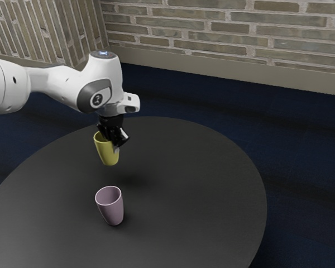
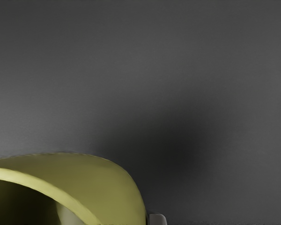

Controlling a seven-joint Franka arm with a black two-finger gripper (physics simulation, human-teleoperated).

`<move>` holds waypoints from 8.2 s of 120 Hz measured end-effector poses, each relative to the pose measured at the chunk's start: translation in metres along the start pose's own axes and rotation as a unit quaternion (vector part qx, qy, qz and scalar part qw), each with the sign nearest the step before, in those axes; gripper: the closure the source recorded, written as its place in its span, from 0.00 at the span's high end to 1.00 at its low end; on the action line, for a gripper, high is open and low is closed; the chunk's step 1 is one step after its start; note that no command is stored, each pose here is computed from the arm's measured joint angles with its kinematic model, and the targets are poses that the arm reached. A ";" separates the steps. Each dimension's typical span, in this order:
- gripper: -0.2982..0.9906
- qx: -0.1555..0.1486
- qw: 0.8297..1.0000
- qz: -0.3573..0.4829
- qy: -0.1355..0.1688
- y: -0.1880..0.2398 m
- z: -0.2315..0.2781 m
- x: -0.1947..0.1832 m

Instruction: Place the left cup onto the right cup

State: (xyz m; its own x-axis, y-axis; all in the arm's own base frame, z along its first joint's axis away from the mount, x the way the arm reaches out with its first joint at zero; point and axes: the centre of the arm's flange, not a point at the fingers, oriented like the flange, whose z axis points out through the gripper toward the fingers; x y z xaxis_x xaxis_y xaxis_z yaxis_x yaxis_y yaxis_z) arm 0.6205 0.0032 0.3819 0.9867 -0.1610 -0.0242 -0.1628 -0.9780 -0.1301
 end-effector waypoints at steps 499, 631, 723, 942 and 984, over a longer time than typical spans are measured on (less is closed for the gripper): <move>0.17 0.027 0.970 -0.242 -0.022 0.148 -0.102 -0.124; 0.17 0.024 0.966 -0.255 -0.024 0.140 -0.096 -0.131; 0.17 0.013 0.965 -0.260 -0.030 0.129 -0.073 -0.119; 0.17 0.004 0.967 -0.255 -0.025 0.118 -0.043 -0.112; 0.17 0.002 0.967 -0.252 -0.025 0.117 -0.039 -0.109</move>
State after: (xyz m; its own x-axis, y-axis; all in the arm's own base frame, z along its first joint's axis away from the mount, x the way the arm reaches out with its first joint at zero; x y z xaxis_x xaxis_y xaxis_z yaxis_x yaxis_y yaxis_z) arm 0.4942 -0.0987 0.4076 0.9394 0.3427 -0.0042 0.3387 -0.9302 -0.1413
